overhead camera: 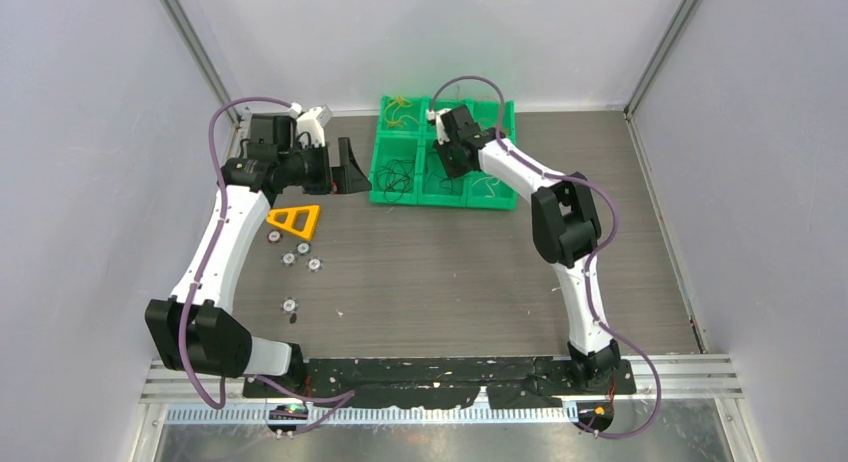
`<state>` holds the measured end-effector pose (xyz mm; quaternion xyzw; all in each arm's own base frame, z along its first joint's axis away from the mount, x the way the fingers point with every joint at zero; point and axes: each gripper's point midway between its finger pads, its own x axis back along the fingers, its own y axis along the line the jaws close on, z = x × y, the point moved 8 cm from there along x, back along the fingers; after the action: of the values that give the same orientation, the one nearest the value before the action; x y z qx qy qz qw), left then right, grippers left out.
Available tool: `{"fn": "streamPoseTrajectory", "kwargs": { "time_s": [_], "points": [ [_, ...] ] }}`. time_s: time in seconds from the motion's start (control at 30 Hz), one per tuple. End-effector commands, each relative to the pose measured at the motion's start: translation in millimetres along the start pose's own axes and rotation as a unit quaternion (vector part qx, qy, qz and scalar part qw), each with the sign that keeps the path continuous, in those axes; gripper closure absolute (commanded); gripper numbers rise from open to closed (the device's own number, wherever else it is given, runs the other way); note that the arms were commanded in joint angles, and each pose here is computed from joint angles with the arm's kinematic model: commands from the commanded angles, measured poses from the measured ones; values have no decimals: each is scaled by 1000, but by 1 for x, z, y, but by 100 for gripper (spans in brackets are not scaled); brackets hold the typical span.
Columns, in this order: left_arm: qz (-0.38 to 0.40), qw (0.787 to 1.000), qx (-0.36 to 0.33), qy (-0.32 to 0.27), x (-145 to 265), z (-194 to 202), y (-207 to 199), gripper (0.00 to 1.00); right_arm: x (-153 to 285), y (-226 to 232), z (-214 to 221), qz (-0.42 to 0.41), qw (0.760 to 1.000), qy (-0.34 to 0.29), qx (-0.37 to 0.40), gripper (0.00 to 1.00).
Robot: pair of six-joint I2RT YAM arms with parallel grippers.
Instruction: Untangle the cables
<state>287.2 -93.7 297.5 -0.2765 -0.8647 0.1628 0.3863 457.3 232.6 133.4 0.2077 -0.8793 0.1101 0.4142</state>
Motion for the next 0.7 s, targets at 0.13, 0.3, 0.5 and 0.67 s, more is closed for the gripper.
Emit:
{"fn": "streamPoseTrajectory", "kwargs": {
  "time_s": [0.13,0.3,0.5,0.67],
  "points": [
    [3,999,-14,-33,5,-16,-5,6,-15,-29,18,84,993,67,57,81],
    [6,999,-15,-36,6,-18,-6,6,-18,-31,10,85,990,77,82,81],
    [10,998,-32,-53,10,-24,-9,1,17,-14,-4,-4,996,37,78,68],
    [-1,996,-60,-61,11,-32,-7,0,71,-4,-42,-50,994,-60,71,56]
  ]
}}
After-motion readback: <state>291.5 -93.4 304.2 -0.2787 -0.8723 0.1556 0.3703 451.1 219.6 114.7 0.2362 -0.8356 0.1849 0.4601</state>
